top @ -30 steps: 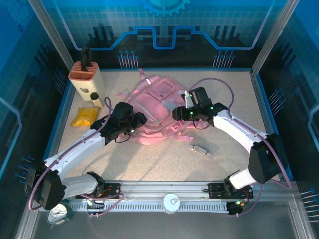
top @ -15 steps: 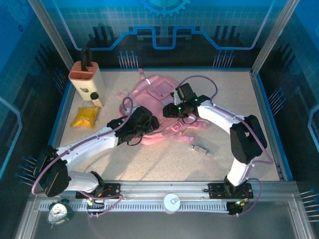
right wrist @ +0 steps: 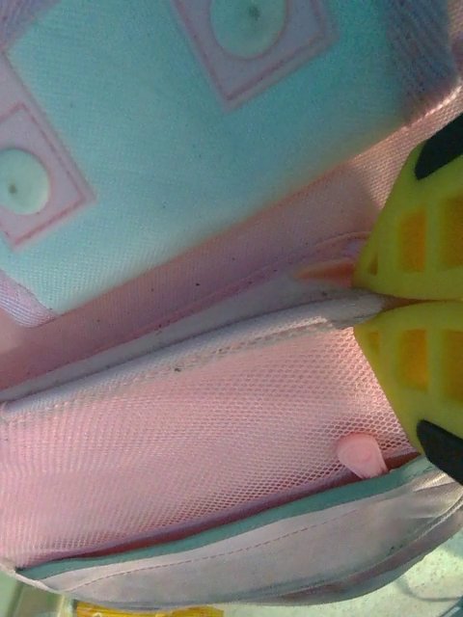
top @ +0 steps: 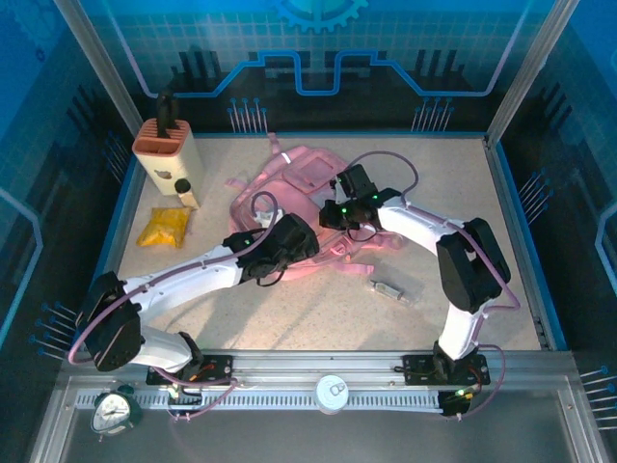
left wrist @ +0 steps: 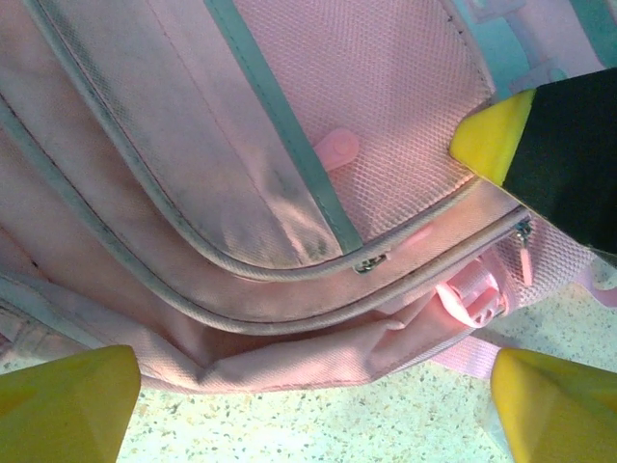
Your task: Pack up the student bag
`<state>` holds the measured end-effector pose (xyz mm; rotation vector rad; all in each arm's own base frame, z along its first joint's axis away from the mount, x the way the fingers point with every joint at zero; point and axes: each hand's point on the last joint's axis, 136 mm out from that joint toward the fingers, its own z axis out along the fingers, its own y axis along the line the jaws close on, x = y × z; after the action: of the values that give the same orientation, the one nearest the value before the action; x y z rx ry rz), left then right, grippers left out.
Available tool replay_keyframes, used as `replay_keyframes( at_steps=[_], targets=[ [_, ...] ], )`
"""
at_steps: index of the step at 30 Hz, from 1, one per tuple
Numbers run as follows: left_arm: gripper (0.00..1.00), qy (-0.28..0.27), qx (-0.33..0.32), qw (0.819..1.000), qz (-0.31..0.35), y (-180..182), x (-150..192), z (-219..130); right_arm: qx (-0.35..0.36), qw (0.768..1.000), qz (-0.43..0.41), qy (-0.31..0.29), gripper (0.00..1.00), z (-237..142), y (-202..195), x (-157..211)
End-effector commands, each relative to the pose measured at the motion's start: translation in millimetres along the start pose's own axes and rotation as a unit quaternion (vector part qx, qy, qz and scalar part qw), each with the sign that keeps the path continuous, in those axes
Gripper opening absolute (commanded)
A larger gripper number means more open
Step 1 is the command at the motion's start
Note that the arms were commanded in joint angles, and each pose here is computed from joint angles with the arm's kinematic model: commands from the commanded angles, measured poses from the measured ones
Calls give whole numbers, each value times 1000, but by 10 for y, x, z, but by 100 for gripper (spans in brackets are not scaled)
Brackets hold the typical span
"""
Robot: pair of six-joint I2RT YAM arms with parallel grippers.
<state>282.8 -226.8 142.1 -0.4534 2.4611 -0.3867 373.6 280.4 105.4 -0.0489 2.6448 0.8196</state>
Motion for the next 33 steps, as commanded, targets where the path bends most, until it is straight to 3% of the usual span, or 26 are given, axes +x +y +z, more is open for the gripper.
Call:
replay_keyframes(
  at_steps=[1, 13, 22, 33],
  targets=[
    [98, -16, -2, 1000, -15, -64, -7, -21, -51, 998, 8, -47, 0, -184, 290, -145],
    [99, -31, -31, 999, 7, -157, 23, -12, -132, 985, 65, -91, 0, -417, 552, -265],
    [99, -35, -67, 997, 4, -138, 23, 111, -141, 983, 72, -96, 0, -472, 585, -284],
    [99, -49, -86, 993, -67, -109, -129, 350, -154, 981, 77, -94, 0, -437, 626, -265]
  ],
)
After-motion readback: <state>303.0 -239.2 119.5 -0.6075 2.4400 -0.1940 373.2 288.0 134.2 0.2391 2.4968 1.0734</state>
